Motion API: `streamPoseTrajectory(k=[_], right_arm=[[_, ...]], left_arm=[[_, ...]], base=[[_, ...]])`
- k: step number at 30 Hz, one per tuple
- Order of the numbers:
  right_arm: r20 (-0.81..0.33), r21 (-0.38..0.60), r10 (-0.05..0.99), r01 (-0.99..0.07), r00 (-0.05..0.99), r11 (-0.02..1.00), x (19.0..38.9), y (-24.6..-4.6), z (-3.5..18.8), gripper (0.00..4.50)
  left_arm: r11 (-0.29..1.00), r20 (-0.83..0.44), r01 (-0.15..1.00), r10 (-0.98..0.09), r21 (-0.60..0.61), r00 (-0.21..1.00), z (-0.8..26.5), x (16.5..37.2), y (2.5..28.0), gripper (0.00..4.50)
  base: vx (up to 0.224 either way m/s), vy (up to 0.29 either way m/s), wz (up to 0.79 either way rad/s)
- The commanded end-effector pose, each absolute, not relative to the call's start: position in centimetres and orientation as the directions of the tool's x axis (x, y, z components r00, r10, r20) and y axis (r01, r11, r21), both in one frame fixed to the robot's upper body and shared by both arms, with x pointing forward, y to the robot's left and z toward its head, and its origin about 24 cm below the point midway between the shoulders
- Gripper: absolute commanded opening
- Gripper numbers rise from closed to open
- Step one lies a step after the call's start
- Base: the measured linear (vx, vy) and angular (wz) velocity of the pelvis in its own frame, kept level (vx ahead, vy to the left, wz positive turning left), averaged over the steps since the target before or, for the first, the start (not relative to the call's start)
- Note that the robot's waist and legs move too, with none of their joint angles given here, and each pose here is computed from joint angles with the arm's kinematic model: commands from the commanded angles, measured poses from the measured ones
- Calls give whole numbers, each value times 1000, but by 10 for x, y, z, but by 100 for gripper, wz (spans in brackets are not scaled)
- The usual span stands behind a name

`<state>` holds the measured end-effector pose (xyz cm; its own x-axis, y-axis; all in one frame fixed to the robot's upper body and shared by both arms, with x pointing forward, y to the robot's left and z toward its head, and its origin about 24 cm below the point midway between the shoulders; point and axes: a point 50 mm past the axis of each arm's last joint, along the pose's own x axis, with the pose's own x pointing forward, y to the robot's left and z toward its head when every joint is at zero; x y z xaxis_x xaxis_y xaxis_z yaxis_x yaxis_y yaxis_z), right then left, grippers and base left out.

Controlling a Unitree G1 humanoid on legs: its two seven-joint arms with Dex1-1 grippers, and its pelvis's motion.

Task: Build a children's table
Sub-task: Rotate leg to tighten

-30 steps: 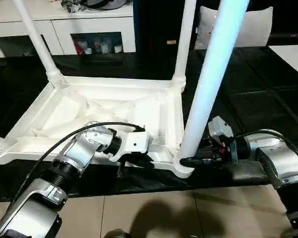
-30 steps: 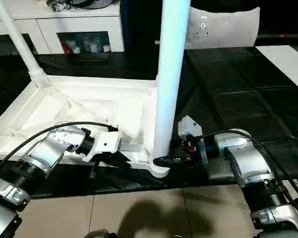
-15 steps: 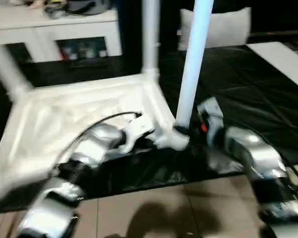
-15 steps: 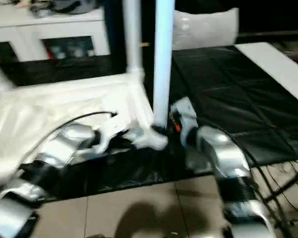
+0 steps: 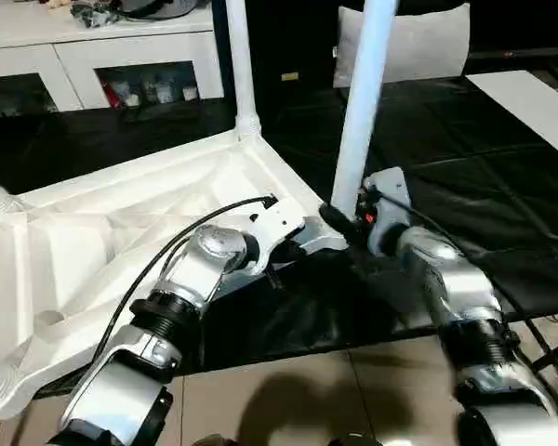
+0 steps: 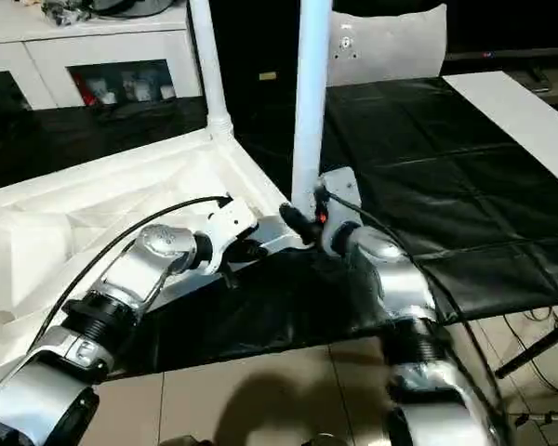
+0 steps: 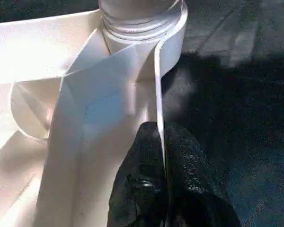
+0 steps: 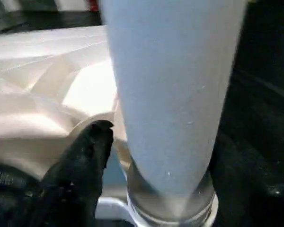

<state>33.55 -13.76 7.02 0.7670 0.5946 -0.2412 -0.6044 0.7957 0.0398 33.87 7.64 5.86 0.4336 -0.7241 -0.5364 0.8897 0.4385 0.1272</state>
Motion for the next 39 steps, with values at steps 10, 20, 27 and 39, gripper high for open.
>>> streamPoseTrajectory(k=[10, 20, 27, 39], right_arm=[[-255, -23, 821, -852, 510, 523, 306, -174, 80, 439], [-340, 29, 912, -967, 228, 252, 295, -185, 83, 381], [-351, 70, 928, -985, 121, 155, 291, -179, 80, 326], [-334, 94, 940, -989, 76, 113, 291, -173, 76, 234]], left_arm=[[143, -557, 973, -800, 183, 222, 56, 322, 96, 0], [-148, -639, 981, -769, 128, -33, 51, 301, 113, 0], [-206, -649, 973, -755, 103, -91, 51, 298, 116, 0], [-227, -641, 970, -758, 91, -117, 53, 297, 116, 0]], base=[[0, 0, 0], [0, 0, 0], [0, 0, 0], [0, 0, 0]])
